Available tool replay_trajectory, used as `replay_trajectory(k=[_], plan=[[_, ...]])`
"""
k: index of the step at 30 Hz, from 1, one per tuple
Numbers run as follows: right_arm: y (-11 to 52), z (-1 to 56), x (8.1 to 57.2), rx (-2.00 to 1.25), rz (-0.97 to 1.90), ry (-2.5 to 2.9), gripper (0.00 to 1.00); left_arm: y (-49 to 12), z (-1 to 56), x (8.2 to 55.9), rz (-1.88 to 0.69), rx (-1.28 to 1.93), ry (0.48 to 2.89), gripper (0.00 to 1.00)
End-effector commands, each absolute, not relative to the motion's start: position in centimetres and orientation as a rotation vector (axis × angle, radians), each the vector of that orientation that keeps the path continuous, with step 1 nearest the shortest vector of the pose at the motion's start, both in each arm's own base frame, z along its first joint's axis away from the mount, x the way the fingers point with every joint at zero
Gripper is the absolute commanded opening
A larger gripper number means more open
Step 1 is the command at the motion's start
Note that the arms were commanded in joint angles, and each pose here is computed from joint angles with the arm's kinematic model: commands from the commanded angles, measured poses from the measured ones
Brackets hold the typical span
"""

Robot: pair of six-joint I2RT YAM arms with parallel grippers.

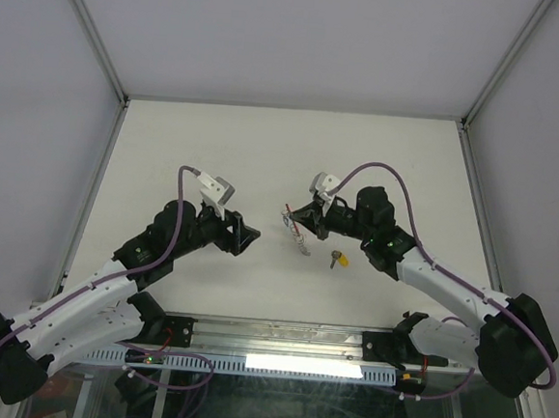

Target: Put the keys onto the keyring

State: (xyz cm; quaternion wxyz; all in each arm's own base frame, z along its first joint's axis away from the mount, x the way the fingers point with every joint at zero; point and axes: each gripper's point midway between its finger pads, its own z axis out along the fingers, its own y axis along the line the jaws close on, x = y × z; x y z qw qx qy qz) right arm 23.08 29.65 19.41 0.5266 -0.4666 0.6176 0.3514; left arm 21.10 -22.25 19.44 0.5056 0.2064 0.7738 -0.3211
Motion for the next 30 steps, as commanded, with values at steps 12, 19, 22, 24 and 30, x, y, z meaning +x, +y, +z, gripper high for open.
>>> replay_trajectory(k=[12, 19, 22, 24, 30], plan=[[30.1, 21.4, 22.5, -1.048, 1.024, 1.548, 0.00, -23.0, 24.1, 22.1, -0.813, 0.472, 1.711, 0.66], [28.8, 21.1, 23.5, -0.885, 1.012, 1.596, 0.00, -23.5, 24.2, 22.0, -0.854, 0.460, 1.688, 0.66], [29.0, 21.6, 22.1, -0.943, 1.060, 1.523, 0.00, -23.9, 24.3, 21.8, -0.893, 0.466, 1.648, 0.66], [29.0, 22.2, 21.6, -0.980, 1.057, 1.456, 0.00, -24.3, 24.5, 21.3, -0.937, 0.481, 1.600, 0.65], [28.8, 24.0, 19.4, -1.081, 1.068, 1.263, 0.00, -25.4, 25.7, 19.2, -1.032, 0.598, 1.409, 0.62]])
